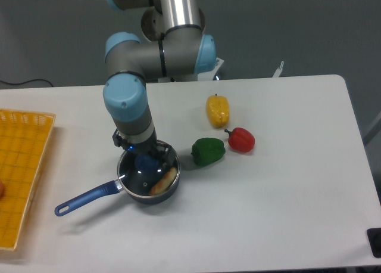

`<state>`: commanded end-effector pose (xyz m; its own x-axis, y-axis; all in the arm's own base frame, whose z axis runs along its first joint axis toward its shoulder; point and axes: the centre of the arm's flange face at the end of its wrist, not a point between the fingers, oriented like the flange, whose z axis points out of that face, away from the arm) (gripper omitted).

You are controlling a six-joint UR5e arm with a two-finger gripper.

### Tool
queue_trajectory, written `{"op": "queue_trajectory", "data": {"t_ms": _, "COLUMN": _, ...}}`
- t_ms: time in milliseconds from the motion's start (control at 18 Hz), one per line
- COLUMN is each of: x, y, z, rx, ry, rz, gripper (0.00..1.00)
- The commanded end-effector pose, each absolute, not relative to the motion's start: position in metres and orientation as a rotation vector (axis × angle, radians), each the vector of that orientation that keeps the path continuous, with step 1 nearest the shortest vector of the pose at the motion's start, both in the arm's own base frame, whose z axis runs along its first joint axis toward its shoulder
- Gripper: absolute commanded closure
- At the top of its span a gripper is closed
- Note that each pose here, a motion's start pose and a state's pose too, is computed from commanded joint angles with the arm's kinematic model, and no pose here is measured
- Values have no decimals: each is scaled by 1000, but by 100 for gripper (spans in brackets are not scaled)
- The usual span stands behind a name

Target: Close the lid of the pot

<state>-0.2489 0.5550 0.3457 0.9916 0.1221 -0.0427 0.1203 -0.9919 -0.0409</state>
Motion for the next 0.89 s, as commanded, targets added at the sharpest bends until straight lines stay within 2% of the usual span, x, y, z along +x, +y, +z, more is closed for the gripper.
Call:
{"op": "queue_trajectory", "data": {"t_ms": 333, "x": -277, "y": 539, "z": 370, "rx": -3064, "ry": -199, "rz": 105, "gripper": 0}}
{"op": "queue_trajectory", "data": {"t_ms": 611, "x": -323, "y": 500, "z": 395, "rx": -3050, "ry": -163, "rz": 152, "gripper": 0}}
{"op": "queue_trajectory", "data": {"t_ms": 889, "x": -374, "y": 438, "z": 405, "rx": -3109, "ry": -44, "rz": 105, "gripper": 0}}
